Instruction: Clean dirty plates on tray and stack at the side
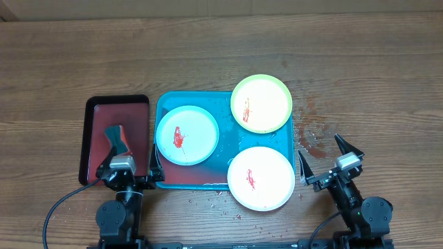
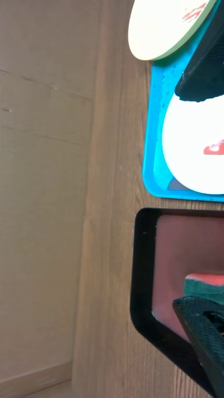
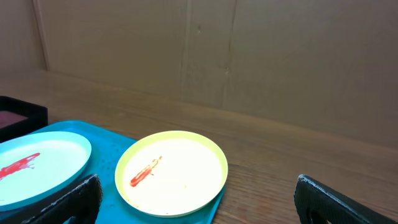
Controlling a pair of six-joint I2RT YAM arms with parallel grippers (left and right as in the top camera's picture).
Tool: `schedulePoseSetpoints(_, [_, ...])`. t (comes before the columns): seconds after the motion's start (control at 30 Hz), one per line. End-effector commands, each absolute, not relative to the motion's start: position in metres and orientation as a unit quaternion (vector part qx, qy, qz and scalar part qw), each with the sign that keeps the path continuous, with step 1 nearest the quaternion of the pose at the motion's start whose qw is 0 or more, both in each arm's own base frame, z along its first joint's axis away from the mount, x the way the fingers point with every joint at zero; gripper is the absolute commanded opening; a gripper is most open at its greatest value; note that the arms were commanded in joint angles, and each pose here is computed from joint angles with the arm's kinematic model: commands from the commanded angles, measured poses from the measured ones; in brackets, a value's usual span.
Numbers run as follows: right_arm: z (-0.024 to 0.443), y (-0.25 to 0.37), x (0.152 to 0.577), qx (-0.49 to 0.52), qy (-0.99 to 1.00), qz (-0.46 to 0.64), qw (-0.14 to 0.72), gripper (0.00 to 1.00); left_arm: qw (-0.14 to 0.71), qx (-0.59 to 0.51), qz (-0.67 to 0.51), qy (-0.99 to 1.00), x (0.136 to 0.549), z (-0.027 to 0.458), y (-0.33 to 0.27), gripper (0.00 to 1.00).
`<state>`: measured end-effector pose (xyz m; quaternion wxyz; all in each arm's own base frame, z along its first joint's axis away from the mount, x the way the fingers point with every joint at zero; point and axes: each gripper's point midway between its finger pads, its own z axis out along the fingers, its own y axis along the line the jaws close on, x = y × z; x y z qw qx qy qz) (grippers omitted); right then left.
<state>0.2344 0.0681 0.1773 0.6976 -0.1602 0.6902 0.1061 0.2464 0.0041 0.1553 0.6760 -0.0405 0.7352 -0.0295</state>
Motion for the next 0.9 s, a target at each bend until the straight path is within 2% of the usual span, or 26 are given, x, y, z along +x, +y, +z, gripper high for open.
schedulePoseSetpoints(0.0, [0.176, 0.066, 0.235, -0.136, 0.693, 0.124, 0.697, 1.00, 0.683, -0.036, -0.038, 0.728, 0.247, 0.159, 0.001, 1.00])
schedulePoseSetpoints(0.2, [0.184, 0.074, 0.231, -0.122, 0.690, 0.172, 0.692, 1.00, 0.696, -0.015, -0.060, 0.716, 0.244, 0.181, -0.009, 1.00])
schedulePoseSetpoints(0.4, [0.221, 0.077, 0.224, -0.121, 0.674, 0.189, 0.704, 1.00, 0.690, -0.020, -0.056, 0.721, 0.232, 0.225, -0.008, 1.00])
schedulePoseSetpoints(0.63, [0.270, 0.081, 0.219, -0.123, 0.706, 0.201, 0.668, 1.00, 0.636, -0.023, -0.058, 0.769, 0.228, 0.275, -0.009, 1.00])
schedulePoseSetpoints(0.87, [0.328, 0.083, 0.232, -0.108, 0.770, 0.211, 0.592, 1.00, 0.560, -0.016, -0.073, 0.825, 0.246, 0.337, -0.015, 1.00])
